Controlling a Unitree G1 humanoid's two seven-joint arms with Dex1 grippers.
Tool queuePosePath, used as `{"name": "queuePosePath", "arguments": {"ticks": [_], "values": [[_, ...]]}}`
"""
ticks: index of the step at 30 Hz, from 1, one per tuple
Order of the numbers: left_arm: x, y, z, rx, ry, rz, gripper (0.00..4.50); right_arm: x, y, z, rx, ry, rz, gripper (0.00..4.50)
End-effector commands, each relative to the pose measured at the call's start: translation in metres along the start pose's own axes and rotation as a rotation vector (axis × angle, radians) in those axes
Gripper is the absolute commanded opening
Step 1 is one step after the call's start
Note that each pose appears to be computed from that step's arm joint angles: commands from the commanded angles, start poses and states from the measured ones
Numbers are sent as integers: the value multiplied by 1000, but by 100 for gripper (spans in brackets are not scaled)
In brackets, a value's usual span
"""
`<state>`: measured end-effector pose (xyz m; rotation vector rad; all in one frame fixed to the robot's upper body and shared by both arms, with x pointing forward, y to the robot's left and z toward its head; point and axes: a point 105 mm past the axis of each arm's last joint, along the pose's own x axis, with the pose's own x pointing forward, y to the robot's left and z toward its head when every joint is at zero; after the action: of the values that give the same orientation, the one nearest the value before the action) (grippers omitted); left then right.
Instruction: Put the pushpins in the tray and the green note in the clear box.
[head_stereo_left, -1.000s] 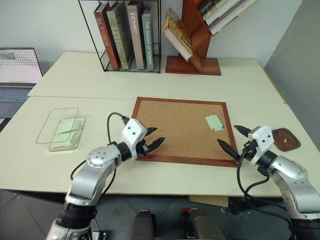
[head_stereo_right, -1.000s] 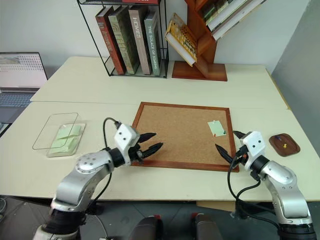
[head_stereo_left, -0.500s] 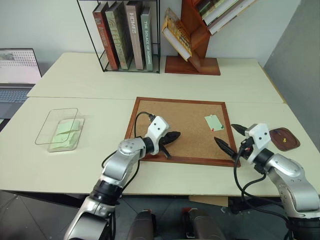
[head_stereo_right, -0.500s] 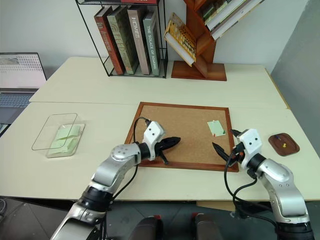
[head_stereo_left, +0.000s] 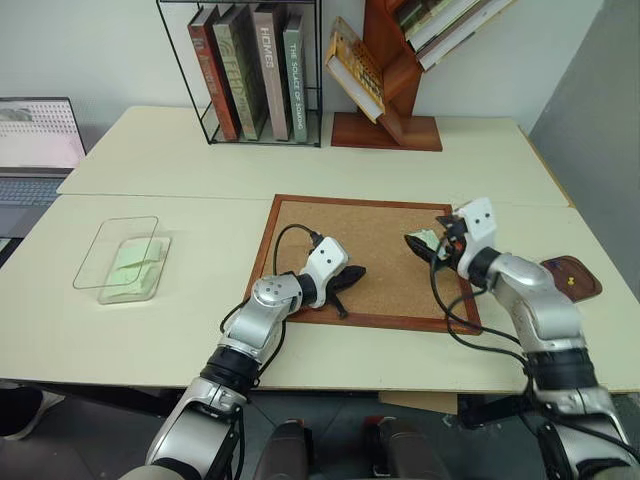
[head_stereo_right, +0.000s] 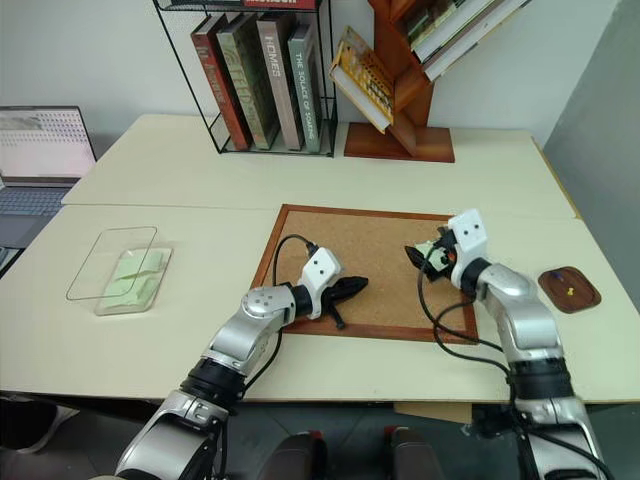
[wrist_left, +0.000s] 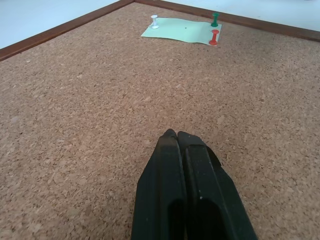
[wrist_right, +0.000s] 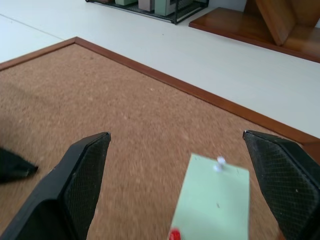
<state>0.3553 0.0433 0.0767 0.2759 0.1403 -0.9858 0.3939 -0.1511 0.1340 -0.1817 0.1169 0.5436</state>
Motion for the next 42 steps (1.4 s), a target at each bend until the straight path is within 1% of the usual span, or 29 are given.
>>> {"name": "queuePosePath", "arguments": {"ticks": [1, 3, 6, 11, 16, 19, 20, 22, 24, 27, 36, 42], "values": [[0, -5, -7, -16, 13, -2, 3, 16, -13, -3, -41, 31, -40, 450], [0, -5, -6, -15, 10, 1, 3, 20, -18, -6, -42, 41, -57, 450], [0, -5, -5, -18, 6, 7, 0, 26, -26, -10, -44, 58, -107, 397], [-1, -5, -7, -19, 9, 13, 0, 30, -32, -15, -16, 62, -146, 282], [-2, -6, -8, -17, 13, 16, 0, 30, -33, -17, -7, 63, -153, 190], [-2, -6, -8, -15, 14, 17, 0, 30, -35, -18, -1, 65, -169, 120], [-2, -6, -8, -14, 14, 17, 0, 30, -36, -17, -1, 66, -172, 87], [-2, -7, -9, -12, 16, 17, 0, 30, -38, -17, -3, 67, -179, 54], [-3, -6, -9, -12, 18, 17, 0, 29, -38, -16, -4, 67, -182, 12], [-2, -7, -10, -12, 21, 17, 0, 29, -38, -13, -1, 59, -179, 6], [0, -7, -12, -19, 30, 20, 0, 25, -30, 13, 24, -41, -152, 6], [2, -7, -12, -17, 33, 15, 0, 15, -30, 21, 34, -67, -159, 6]]}}
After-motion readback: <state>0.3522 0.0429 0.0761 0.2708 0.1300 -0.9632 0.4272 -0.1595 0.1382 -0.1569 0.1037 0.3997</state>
